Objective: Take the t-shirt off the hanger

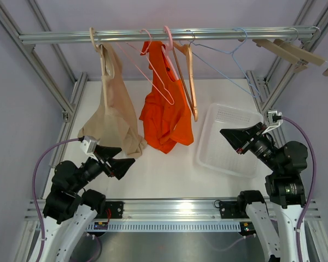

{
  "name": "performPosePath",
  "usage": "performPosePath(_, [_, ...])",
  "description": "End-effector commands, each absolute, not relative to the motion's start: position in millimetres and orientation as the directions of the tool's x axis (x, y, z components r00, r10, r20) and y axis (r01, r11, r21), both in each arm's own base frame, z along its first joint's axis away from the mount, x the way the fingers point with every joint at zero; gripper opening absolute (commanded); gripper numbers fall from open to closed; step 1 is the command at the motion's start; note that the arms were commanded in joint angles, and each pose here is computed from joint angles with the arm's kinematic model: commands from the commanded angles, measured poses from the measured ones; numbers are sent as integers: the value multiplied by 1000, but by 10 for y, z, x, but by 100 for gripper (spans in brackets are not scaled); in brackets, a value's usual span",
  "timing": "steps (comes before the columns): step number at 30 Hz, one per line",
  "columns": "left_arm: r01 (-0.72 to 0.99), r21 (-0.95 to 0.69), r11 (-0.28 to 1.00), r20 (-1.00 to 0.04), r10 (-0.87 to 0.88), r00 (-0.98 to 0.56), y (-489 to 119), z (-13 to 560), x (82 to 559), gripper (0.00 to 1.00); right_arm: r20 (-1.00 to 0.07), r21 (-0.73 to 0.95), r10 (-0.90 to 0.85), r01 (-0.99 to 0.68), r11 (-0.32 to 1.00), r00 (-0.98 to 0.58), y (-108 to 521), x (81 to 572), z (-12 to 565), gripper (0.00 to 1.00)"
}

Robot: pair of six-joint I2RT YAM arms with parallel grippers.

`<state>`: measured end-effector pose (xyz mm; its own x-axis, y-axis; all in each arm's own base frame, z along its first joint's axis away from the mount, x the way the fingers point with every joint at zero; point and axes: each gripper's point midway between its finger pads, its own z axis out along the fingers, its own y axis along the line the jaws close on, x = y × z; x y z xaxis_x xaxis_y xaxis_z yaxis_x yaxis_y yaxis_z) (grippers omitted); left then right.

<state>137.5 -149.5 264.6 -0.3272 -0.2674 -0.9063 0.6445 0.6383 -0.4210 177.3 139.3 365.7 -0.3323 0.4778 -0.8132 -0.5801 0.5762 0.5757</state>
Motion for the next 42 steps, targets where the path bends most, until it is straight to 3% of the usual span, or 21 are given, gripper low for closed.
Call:
performPosePath(1, [672,-395,626,-919,-270,-289,-1496,2765,1335,99,-832,539,473,-629,560,-291,1416,1693,3936,9])
performPosePath(4, [680,-395,618,-919,-271,-287,-1503,2770,1311,99,-824,550,480,-627,551,-300,1423,1715,3992,4])
performPosePath(12, [675,-409,614,-912,-263,-314,-1528,2724,1333,99,-818,549,485,-670,500,-309,1510,1903,4283,4])
performPosePath(16, [678,-415,606,-910,-255,-328,-1549,2710,1335,99,-858,492,428,-698,521,-285,1718,2047,4576,13])
performPosePath(20, [677,-412,610,-911,-259,-321,-1539,2716,1334,99,-921,388,300,-630,673,-247,2025,2481,4601,37])
performPosePath(24, [671,-417,614,-909,-259,-327,-1538,2700,1351,99,-962,264,172,-568,780,-211,2109,2917,4646,54])
performPosePath(29, [668,-420,614,-907,-258,-332,-1539,2688,1354,99,-969,146,19,-504,852,-247,2291,3397,4344,57])
performPosePath(37, [663,-421,618,-906,-260,-334,-1532,2684,1372,99,-963,77,-68,-511,856,-259,2528,3544,4201,63])
performPosePath(42, [662,-420,621,-907,-262,-330,-1525,2689,1374,99,-958,39,-103,-477,878,-268,2560,3642,4062,59])
